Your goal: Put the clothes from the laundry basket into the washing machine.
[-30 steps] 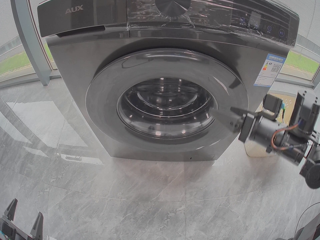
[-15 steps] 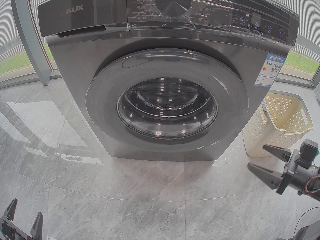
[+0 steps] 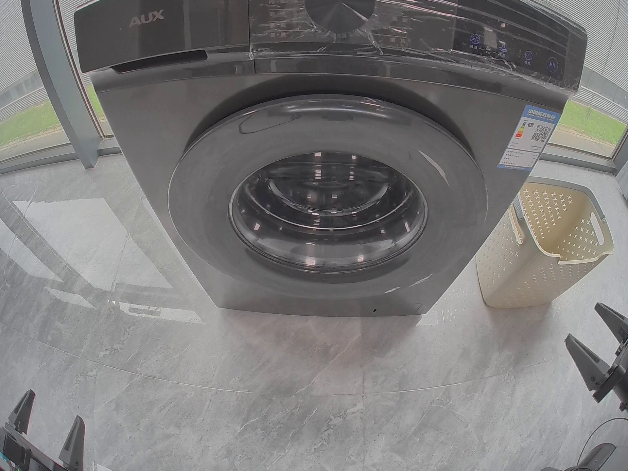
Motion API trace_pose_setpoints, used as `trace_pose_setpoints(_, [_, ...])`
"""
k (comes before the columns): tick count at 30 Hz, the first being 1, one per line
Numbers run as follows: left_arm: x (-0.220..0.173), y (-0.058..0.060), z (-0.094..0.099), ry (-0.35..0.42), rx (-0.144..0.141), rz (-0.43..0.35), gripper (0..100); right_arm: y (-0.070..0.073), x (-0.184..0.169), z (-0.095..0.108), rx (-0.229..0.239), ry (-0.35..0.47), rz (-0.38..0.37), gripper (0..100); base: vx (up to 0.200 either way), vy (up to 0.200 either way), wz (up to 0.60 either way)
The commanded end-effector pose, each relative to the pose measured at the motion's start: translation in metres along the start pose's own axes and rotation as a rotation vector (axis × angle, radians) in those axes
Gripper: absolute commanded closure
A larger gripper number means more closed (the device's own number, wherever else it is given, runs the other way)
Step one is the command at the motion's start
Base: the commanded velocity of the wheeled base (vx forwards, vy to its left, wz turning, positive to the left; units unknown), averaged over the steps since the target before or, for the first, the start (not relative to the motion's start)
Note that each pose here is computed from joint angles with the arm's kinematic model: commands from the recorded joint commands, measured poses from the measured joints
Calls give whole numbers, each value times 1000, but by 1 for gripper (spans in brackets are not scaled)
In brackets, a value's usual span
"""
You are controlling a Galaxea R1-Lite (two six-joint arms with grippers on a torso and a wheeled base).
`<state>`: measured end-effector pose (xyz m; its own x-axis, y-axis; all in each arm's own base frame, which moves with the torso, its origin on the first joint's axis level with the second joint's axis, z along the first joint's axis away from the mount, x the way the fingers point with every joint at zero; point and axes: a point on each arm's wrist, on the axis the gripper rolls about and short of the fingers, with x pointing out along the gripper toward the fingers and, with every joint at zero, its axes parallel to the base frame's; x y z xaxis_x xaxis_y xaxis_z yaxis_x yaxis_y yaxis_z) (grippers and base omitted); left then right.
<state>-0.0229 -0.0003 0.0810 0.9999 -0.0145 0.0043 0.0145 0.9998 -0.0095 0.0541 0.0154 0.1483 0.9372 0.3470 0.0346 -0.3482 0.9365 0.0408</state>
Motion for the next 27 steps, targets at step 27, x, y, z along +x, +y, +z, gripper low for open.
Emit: trace_pose_setpoints(27, [1,0,-5,6,-15,-2,0,9,-80,-71,-31,25,-345,0,0,0,0])
